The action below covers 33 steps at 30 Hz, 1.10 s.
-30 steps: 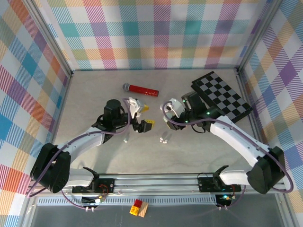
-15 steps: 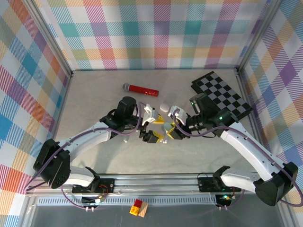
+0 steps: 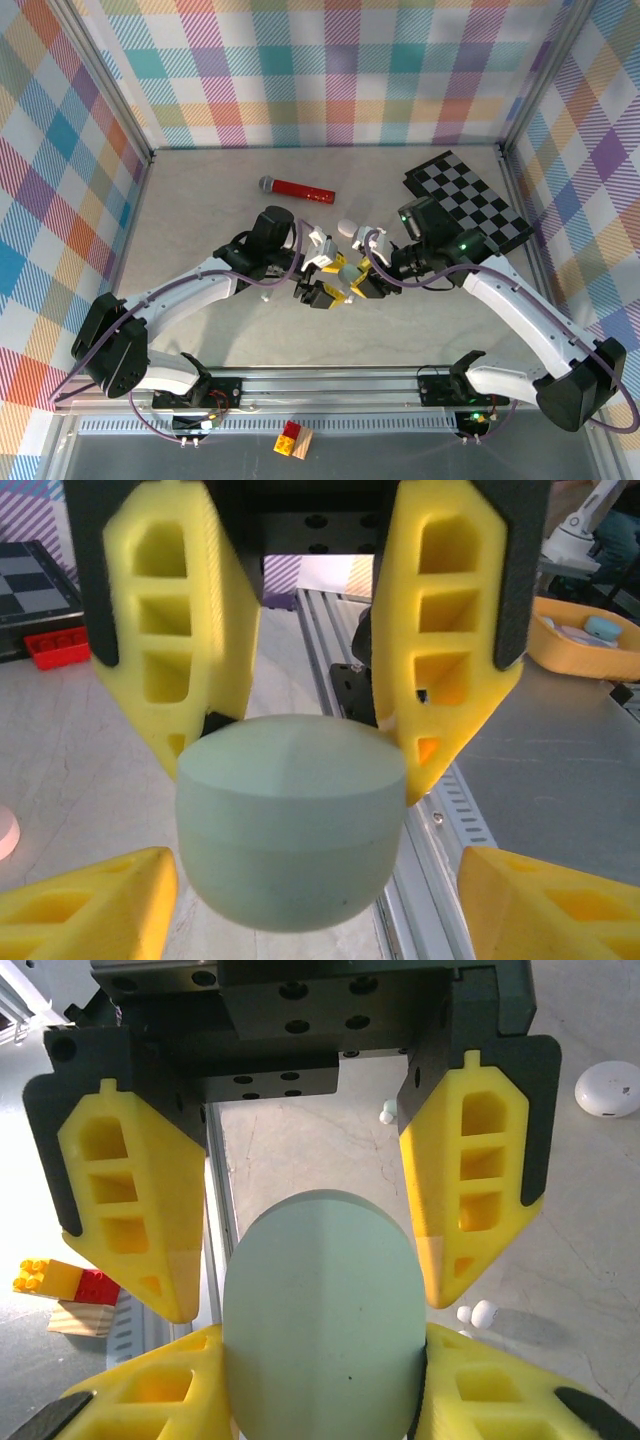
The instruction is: Insert the wireless bluetooth earbuds into the charging case
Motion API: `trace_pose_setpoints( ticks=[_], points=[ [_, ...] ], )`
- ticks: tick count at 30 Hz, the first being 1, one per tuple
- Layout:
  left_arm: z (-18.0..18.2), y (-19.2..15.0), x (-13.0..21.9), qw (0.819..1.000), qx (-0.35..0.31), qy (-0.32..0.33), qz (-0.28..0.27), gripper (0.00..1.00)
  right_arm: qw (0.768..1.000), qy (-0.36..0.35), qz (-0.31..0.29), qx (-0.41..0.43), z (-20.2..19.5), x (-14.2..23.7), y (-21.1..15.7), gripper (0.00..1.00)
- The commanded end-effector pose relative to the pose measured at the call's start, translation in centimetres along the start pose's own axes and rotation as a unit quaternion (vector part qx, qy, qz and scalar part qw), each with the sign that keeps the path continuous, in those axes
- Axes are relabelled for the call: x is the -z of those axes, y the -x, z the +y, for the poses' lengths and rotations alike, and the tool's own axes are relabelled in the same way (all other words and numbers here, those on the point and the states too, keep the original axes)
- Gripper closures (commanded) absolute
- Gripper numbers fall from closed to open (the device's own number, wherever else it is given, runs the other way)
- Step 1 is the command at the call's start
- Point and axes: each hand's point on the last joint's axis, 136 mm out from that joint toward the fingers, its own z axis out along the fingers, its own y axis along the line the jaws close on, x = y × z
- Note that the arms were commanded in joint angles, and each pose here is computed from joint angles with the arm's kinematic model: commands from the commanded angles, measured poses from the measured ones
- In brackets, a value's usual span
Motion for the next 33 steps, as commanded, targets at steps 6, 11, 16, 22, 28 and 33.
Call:
trace_pose_setpoints(
  ticks=[6, 11, 16, 22, 28, 33],
  points=[
    [-1.01, 1.55, -0.16, 1.000, -0.010, -0.026, -0.015, 0.35, 1.000, 0.023, -0.004, 0.012, 0.70, 0.26, 0.71, 0.72],
    [-1.09, 1.73, -0.13, 0.999, -0.012, -0.025, -0.017, 0.37, 1.000, 0.030, 0.002, 0.008, 0.75, 0.06, 0.52, 0.72],
    [-1.17, 1.70, -0.16, 0.999, -0.010, -0.026, -0.017, 0.41, 1.000, 0.027, 0.006, 0.007, 0.50, -0.05, 0.47, 0.72],
    [-1.16, 1.61, -0.23, 0.999, -0.007, -0.028, -0.015, 0.46, 1.000, 0.027, 0.007, 0.006, 0.41, -0.18, 0.41, 0.72],
    [-1.12, 1.57, -0.27, 0.999, -0.005, -0.029, -0.015, 0.47, 1.000, 0.026, 0.017, 0.004, 0.18, -0.39, 0.07, 0.72],
    [-1.15, 1.57, -0.28, 0.999, -0.005, -0.030, -0.015, 0.50, 0.999, 0.025, 0.021, 0.003, 0.02, -0.50, -0.03, 0.72]
  ],
)
